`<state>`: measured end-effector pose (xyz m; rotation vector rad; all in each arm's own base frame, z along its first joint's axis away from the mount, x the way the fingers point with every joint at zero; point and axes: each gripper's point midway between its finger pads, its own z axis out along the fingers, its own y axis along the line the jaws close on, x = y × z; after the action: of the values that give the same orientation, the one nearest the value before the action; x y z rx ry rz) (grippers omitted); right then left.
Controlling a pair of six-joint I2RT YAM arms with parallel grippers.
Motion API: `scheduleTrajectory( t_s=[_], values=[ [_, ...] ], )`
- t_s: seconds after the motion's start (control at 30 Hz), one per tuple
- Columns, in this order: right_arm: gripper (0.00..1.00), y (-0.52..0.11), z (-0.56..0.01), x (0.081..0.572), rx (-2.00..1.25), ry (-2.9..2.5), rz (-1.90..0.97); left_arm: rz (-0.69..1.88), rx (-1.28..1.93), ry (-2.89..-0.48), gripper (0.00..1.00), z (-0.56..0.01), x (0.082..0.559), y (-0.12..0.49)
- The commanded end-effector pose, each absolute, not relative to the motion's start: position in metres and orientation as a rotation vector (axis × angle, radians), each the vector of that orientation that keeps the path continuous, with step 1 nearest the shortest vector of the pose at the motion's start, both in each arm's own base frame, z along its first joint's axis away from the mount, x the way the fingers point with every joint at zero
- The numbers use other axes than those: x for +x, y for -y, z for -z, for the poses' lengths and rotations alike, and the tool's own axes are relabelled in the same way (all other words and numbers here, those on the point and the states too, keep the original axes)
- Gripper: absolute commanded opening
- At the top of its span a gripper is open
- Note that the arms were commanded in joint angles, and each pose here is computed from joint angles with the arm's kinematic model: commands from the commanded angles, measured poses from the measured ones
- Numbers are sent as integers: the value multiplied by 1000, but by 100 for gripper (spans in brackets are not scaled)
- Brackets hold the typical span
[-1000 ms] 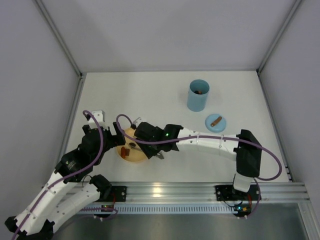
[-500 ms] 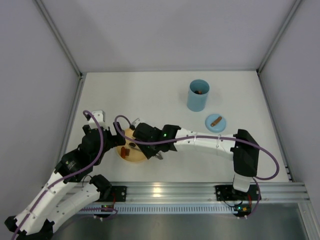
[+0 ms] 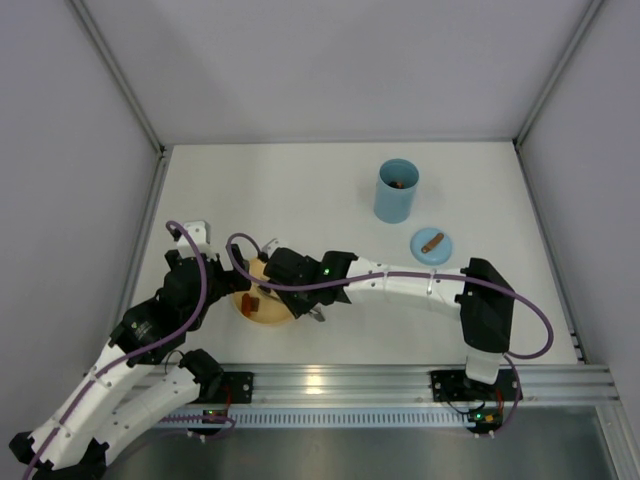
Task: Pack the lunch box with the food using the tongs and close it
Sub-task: Pick up the fake food from the plate.
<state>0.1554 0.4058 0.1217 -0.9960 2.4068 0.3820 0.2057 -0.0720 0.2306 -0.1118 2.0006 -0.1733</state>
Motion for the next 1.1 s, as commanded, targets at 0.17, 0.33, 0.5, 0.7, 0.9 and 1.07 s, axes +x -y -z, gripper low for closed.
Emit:
scheduleTrajectory(
  t_s=[0.17, 0.33, 0.5, 0.7, 0.9, 1.07],
  values=[
    [23, -425, -151, 158, -946, -2317, -451, 177, -134, -1975, 99, -236, 207, 70],
    [22, -414, -171, 160, -913, -2288, -450, 175, -135, -1976, 99, -236, 207, 70],
    [22, -401, -185, 161, -884, -2268, -442, 175, -135, -1976, 99, -236, 207, 70],
    [22, -385, -198, 165, -843, -2257, -424, 176, -135, -1975, 99, -236, 207, 70],
    [22, -356, -215, 179, -769, -2246, -390, 177, -134, -1975, 99, -237, 207, 71],
    [22, -313, -243, 207, -626, -2225, -385, 173, -134, -1978, 99, -236, 207, 70]
  ],
)
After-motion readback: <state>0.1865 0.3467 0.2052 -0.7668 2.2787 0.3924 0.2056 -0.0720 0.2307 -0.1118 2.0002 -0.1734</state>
